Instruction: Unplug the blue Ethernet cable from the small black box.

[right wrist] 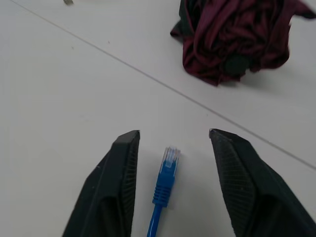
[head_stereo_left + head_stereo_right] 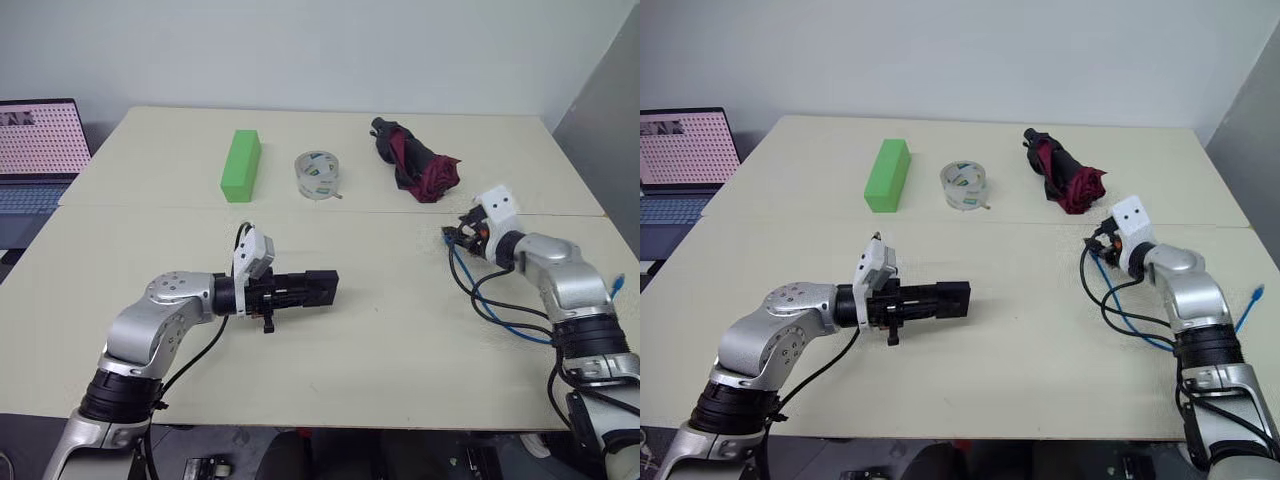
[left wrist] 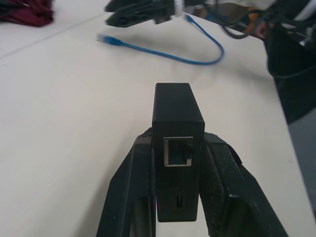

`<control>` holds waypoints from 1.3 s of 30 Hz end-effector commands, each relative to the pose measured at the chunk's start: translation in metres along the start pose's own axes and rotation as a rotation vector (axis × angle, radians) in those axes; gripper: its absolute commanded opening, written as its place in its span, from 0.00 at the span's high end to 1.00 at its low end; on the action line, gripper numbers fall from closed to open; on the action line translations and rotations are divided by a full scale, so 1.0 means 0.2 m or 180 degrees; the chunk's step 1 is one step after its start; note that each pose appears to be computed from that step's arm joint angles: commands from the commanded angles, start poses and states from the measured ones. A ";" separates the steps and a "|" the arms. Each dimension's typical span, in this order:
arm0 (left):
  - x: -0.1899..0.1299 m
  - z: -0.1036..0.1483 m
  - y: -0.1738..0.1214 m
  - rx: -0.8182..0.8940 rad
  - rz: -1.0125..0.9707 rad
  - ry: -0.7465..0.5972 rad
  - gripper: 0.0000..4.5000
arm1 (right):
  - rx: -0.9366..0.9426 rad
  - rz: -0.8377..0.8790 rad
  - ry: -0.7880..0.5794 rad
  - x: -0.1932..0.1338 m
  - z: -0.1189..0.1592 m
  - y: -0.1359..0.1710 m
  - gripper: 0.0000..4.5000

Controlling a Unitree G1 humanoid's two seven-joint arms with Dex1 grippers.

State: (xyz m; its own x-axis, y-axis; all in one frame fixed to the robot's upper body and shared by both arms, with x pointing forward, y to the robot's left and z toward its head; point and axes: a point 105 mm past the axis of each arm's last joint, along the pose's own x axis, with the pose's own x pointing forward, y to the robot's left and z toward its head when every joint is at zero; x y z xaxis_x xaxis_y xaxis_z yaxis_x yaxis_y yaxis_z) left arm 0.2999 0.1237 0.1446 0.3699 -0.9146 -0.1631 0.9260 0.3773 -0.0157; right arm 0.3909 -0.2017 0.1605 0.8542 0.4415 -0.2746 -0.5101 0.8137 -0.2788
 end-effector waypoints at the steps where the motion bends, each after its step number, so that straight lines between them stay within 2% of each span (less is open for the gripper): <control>1: -0.07 0.07 0.21 0.0321 0.0989 -0.0296 0.82 | -0.0146 0.0896 -0.0413 -0.11 0.20 0.23 0.27; 4: -0.15 0.06 0.37 0.0631 0.1897 -0.0381 0.82 | -0.0117 0.1623 -0.0719 -0.20 0.32 0.47 0.11; 8: -0.26 -0.01 0.50 0.0808 0.2763 -0.0437 0.82 | -0.0060 0.2112 -0.0880 -0.24 0.39 0.65 0.11; 15: -0.37 -0.15 0.61 0.0472 0.3455 -0.0611 0.82 | -0.0127 0.2140 -0.0868 -0.16 0.41 0.71 0.11; 20: -0.40 -0.25 0.62 0.0191 0.3580 -0.0596 0.82 | -0.0196 0.2209 -0.0851 -0.14 0.41 0.74 0.11; 22: -0.41 -0.27 0.62 0.0046 0.3592 -0.0609 0.67 | -0.0214 0.2225 -0.0844 -0.14 0.41 0.75 0.11; 30: -0.43 -0.31 0.56 0.0009 0.3458 -0.0513 0.30 | -0.0233 0.2230 -0.0834 -0.14 0.41 0.75 0.11; 34: -0.45 -0.34 0.48 0.0147 0.3452 -0.0231 0.12 | -0.0206 0.2215 -0.0827 -0.13 0.39 0.77 0.11; 37: -0.46 -0.32 0.40 0.0277 0.3335 -0.0141 0.12 | -0.0196 0.2129 -0.0785 -0.14 0.35 0.76 0.11; 39: -0.47 -0.26 0.34 0.0635 0.3202 0.0015 0.12 | -0.0226 0.2020 -0.0742 -0.15 0.31 0.73 0.11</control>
State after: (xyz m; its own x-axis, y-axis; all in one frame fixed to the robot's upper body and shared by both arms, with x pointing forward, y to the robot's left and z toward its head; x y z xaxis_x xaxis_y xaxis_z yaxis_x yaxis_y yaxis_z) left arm 0.3302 0.2492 0.0813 0.9887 -0.1344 -0.0658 0.1443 0.9729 0.1806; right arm 0.2985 -0.0657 0.1746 0.3450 0.9102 -0.2290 -0.9381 0.3266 -0.1153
